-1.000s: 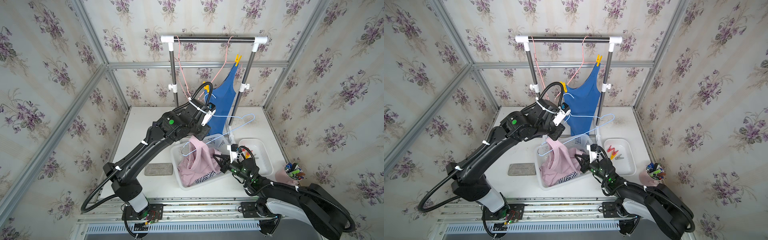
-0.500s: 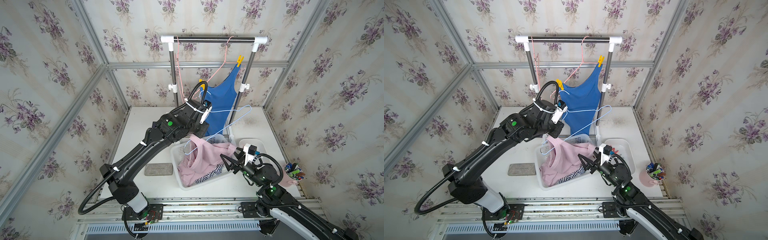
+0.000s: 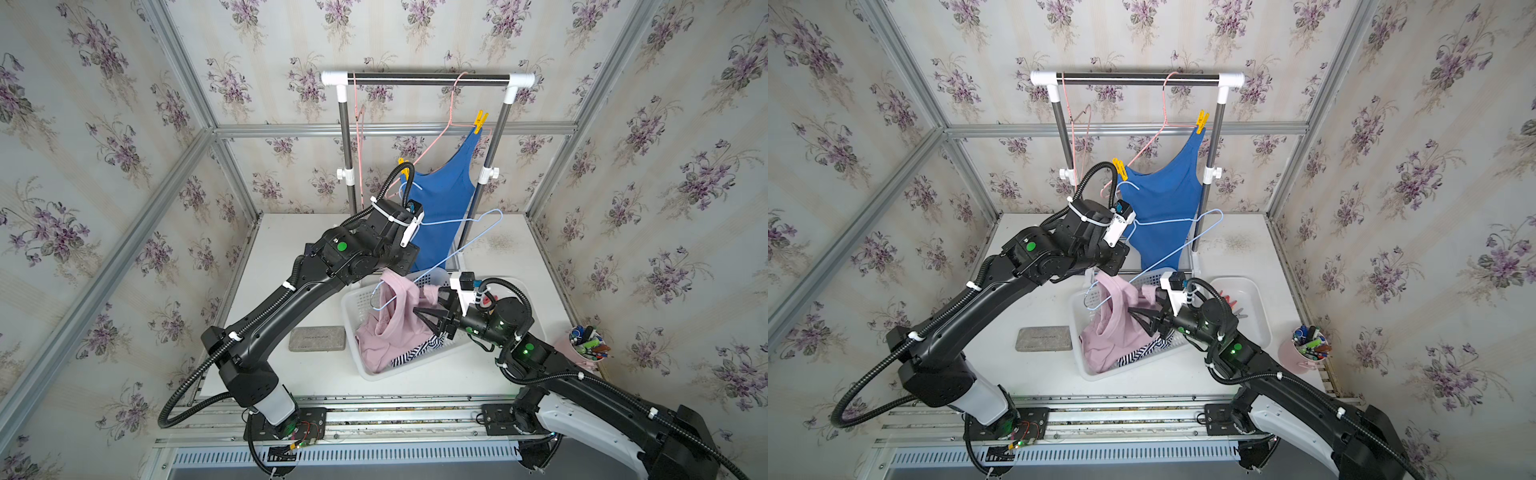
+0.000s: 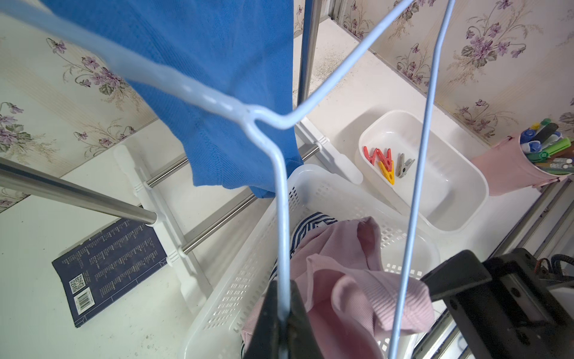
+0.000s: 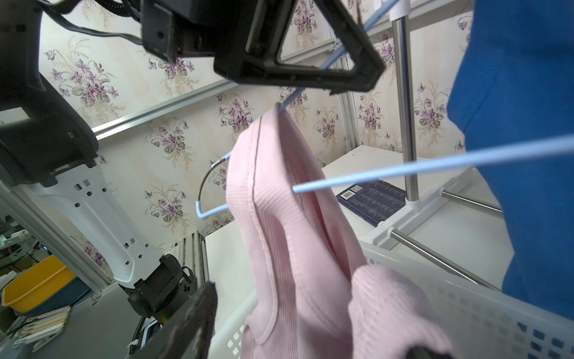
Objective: Remove the clothespins securing tank tops to the hanger
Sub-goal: Remove the tank top from the hanger.
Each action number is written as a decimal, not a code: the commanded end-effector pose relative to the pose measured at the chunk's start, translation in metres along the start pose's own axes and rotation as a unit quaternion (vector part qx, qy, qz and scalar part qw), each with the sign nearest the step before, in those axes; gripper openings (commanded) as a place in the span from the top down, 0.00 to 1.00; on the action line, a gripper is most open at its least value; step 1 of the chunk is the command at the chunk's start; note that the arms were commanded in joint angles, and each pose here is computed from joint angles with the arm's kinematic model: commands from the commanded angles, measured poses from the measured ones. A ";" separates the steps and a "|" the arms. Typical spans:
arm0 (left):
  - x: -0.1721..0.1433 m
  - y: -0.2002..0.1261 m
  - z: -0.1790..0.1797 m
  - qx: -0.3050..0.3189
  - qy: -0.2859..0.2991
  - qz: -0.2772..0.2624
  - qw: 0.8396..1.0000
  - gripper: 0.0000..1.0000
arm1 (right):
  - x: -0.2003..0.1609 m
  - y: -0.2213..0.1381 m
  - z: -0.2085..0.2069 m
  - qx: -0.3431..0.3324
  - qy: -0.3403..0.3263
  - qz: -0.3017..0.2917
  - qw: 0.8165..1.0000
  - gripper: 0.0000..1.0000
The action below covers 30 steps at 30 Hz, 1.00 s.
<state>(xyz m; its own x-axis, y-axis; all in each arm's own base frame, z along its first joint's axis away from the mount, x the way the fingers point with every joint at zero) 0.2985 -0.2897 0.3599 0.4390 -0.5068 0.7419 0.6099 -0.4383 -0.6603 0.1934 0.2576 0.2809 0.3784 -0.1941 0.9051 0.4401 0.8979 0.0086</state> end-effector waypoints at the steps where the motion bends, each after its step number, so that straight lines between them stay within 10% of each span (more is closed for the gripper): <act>1: 0.009 -0.004 0.003 0.006 -0.014 -0.023 1.000 1.00 | 0.000 0.007 -0.015 -0.056 -0.031 0.025 0.998 0.26; 8: 0.003 -0.006 0.026 0.085 0.007 -0.014 0.996 1.00 | -0.026 -0.022 -0.043 -0.188 -0.004 0.159 0.969 0.24; 14: -0.001 -0.014 0.050 0.163 0.025 -0.002 0.986 1.00 | -0.070 -0.051 -0.044 -0.254 0.114 0.317 0.907 0.22; 19: -0.006 -0.024 0.072 0.241 0.043 0.012 0.970 1.00 | -0.055 -0.078 -0.061 -0.354 0.120 0.297 0.879 0.18; 23: -0.005 -0.032 0.076 0.244 0.048 0.009 0.969 1.00 | -0.027 -0.079 -0.060 -0.357 0.098 0.244 0.896 0.21; 30: -0.002 -0.027 0.047 0.140 0.020 -0.011 0.990 1.00 | 0.010 -0.028 -0.007 -0.127 0.030 0.093 0.987 0.37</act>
<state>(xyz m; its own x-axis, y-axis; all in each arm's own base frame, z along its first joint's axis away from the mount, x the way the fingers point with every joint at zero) 0.3168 -0.2347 0.3793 0.3979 -0.5679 0.7206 0.8018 -0.1666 -0.5740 0.1903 0.1987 0.2421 0.6721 0.0137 0.7403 0.5594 0.6457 -0.5198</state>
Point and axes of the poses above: each gripper's point midway between its finger pads, its own y axis out along the fingers, its own z axis along the line the jaws close on, x = y × z, the point moved 2 cm from there along -y, back along the fingers, and after that the axes turned 8 degrees about y, right-handed, at the moved point
